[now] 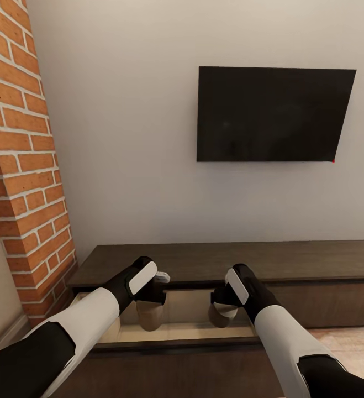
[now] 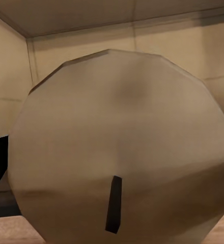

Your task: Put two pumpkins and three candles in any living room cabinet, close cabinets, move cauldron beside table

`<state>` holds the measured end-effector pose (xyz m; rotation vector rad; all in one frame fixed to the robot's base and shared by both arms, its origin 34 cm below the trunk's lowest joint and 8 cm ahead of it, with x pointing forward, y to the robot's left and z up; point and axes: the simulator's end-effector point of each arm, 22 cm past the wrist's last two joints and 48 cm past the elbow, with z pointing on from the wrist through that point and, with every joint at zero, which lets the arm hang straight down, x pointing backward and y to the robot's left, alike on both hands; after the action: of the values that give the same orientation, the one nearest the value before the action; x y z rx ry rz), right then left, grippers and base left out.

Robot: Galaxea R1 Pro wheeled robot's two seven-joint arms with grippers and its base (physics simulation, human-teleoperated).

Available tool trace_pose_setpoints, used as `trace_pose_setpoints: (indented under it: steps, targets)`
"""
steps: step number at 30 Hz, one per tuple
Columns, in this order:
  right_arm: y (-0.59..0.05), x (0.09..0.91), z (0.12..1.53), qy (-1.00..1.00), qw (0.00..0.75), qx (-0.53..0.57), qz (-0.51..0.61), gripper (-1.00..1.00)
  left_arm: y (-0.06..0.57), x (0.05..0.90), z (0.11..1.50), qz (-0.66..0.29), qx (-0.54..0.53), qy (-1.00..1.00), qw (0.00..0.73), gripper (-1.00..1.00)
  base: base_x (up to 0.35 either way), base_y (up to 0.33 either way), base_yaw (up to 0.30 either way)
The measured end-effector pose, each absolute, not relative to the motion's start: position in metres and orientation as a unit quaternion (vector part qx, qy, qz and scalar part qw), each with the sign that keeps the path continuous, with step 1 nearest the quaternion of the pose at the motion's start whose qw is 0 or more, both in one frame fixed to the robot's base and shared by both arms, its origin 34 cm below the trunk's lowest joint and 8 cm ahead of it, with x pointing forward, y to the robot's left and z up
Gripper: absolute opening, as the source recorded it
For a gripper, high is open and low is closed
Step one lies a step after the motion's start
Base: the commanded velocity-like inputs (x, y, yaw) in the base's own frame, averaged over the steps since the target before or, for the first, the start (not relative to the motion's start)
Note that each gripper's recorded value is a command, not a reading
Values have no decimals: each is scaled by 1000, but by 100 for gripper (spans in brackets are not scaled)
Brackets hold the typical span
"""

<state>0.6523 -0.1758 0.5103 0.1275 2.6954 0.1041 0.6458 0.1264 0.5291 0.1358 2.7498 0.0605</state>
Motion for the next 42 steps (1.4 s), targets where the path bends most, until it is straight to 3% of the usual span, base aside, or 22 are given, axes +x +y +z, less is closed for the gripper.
trace_pose_setpoints:
  steps: [13,42]
  targets:
    - [-175,652,510,974,218,45,36,-100,126,646,529,23,49,980,192,-100,15,0,50]
    - [-171,652,510,974,219,38,35,-100,125,645,528,25,51,980,193,-100,114,0,1]
